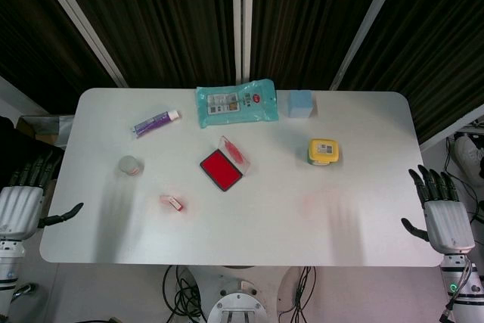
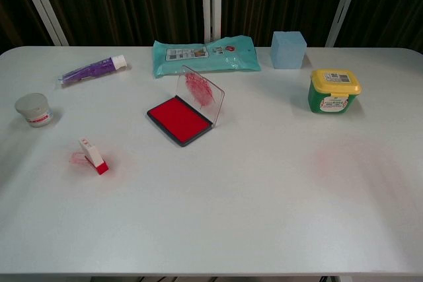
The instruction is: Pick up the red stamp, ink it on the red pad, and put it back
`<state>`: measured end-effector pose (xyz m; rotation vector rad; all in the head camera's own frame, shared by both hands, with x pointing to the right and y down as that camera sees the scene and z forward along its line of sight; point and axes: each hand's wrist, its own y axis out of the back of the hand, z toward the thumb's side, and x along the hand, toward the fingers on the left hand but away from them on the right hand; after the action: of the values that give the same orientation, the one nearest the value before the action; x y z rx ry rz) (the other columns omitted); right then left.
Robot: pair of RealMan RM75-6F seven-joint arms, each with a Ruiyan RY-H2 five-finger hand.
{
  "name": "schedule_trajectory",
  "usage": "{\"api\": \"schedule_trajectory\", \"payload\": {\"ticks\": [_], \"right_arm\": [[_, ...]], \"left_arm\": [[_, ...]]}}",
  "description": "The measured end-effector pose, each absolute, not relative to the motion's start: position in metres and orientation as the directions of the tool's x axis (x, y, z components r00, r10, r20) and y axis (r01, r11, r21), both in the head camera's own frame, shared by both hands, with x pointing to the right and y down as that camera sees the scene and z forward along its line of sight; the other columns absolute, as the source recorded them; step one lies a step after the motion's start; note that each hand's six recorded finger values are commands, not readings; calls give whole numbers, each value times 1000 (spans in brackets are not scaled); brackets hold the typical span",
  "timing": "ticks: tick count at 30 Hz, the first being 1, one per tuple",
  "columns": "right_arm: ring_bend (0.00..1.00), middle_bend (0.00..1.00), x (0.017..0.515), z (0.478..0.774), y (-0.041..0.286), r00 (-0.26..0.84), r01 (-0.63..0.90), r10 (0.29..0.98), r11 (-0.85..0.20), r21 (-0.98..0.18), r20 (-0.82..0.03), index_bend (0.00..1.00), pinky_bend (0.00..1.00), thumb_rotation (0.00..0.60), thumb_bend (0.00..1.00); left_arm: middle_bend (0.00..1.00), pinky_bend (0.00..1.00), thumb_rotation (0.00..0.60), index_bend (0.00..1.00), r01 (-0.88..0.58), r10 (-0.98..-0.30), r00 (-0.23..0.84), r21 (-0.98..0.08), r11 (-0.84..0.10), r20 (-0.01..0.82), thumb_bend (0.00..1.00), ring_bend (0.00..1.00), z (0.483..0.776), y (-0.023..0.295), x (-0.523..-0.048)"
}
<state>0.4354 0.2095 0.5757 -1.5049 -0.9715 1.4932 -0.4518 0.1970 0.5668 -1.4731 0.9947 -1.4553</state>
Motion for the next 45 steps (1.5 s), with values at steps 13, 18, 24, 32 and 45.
{"api": "schedule_trajectory", "payload": {"ticks": [13, 18, 24, 32, 45], "right_arm": [[0, 0, 437, 575, 211, 19, -2, 918, -395, -919, -395, 0, 0, 600, 69], [0, 0, 437, 574, 210, 20, -3, 920, -392, -920, -392, 0, 0, 600, 69], [0, 0, 437, 570, 205, 19, -10, 925, -380, -925, -380, 0, 0, 600, 69], [0, 0, 437, 571, 203, 21, -23, 921, -388, -921, -389, 0, 0, 600, 70], [0, 0, 441, 568, 206, 10, -23, 922, -388, -921, -388, 0, 0, 600, 76]], "left_arm": [[0, 152, 249, 0, 6, -936, 30, -936, -352, 352, 127, 53, 564, 199, -449], [0, 184, 386, 0, -22, -933, 57, -934, -357, 355, 138, 53, 564, 198, -445], [35, 268, 595, 0, -17, -926, 166, -938, -346, 339, 153, 97, 565, 190, -427], [66, 308, 600, 18, 62, -846, 424, -942, -329, 323, 154, 125, 581, 168, -367], [264, 996, 600, 118, 184, -658, 635, -907, -379, 404, 154, 860, 631, 157, -293]]}}
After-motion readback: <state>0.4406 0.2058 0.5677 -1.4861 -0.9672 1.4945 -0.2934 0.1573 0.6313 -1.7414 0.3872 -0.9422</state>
